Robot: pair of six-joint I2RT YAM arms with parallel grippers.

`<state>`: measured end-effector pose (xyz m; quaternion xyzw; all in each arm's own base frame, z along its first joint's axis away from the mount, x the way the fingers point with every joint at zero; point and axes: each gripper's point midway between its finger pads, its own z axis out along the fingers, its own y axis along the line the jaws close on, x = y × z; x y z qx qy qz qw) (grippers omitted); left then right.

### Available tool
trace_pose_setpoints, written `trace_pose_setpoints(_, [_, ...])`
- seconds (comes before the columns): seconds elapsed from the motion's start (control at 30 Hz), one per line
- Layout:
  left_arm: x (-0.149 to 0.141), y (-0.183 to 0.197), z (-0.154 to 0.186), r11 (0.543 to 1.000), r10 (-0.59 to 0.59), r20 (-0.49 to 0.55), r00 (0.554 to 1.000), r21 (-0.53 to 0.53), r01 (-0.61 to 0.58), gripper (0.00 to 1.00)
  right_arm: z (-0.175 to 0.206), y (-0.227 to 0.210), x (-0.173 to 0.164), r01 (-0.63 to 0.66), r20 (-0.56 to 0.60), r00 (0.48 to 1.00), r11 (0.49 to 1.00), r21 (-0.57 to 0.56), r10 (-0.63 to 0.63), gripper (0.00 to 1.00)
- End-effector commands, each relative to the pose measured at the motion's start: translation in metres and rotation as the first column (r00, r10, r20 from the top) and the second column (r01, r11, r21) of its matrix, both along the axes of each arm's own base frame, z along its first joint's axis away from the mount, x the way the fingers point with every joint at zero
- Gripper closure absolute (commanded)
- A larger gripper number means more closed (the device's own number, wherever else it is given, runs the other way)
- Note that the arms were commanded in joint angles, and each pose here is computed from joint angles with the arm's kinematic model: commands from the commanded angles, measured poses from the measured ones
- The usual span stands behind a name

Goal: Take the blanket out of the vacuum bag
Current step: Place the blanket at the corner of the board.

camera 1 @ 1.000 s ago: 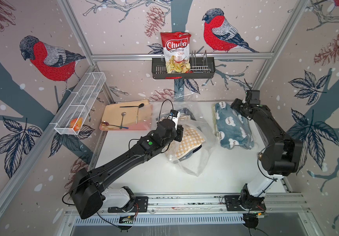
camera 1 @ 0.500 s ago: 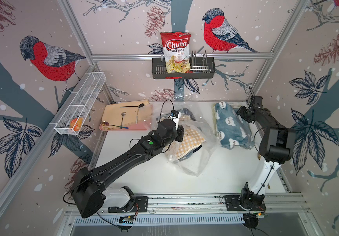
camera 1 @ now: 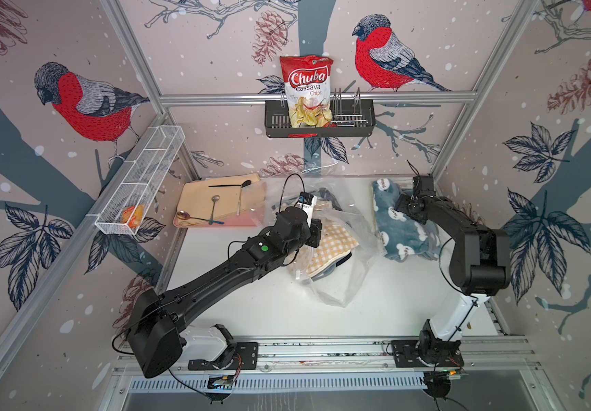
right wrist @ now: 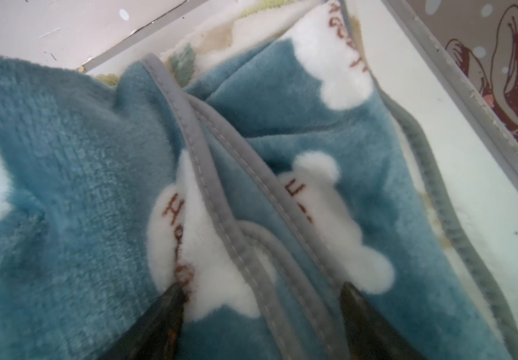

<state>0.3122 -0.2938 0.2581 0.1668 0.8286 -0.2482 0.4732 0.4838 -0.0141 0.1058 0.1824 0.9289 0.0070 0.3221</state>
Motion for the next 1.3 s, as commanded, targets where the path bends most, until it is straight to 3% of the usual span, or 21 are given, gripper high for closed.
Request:
trace_pose_setpoints(0.0, [0.002,-0.006,0.009,0.999,-0.020,0.022,1.000,-0.030,0.021,1.00,0.005,0.004,0.003,-0.039,0.013,0.999,0.999,-0.005,0.039,0.25])
trace_pose_setpoints(0.07, [0.002,-0.006,0.008,0.999,-0.021,0.020,1.000,-0.029,0.022,1.00,0.006,0.011,0.008,-0.063,0.029,0.998,0.998,0.024,0.062,0.35])
trace_pose_setpoints(0.23, [0.002,-0.007,0.005,0.999,-0.025,0.014,1.000,-0.024,0.025,1.00,0.002,0.011,0.016,-0.067,0.022,0.998,0.995,0.074,0.066,0.84])
trace_pose_setpoints(0.33, [0.002,-0.008,0.004,0.999,-0.025,0.013,1.000,-0.024,0.026,1.00,0.018,0.004,0.018,-0.043,0.057,0.998,0.998,0.051,0.040,1.00])
trace_pose_setpoints(0.63, [0.002,-0.007,0.006,0.999,-0.027,0.015,1.000,-0.025,0.027,1.00,0.072,-0.034,0.010,0.125,0.200,0.973,0.992,-0.017,-0.119,1.00])
trace_pose_setpoints(0.87, [0.001,-0.009,0.005,0.999,-0.033,0.014,0.999,-0.027,0.033,1.00,0.082,-0.079,-0.008,0.277,0.243,0.936,0.959,-0.060,-0.255,1.00])
trace_pose_setpoints(1.1, [0.001,-0.011,0.004,0.999,-0.043,0.006,0.999,-0.029,0.043,1.00,0.035,-0.063,0.030,0.154,0.169,0.974,0.988,0.007,-0.153,0.99])
trace_pose_setpoints(1.2, [0.000,-0.010,0.005,0.999,-0.040,0.010,0.999,-0.028,0.040,1.00,0.010,-0.047,0.045,0.089,0.118,0.989,0.995,0.041,-0.094,0.91])
trace_pose_setpoints(1.27, [0.000,-0.010,0.006,0.999,-0.039,0.011,0.999,-0.030,0.039,1.00,-0.002,-0.036,0.050,0.040,0.105,0.993,0.995,0.093,-0.050,0.79])
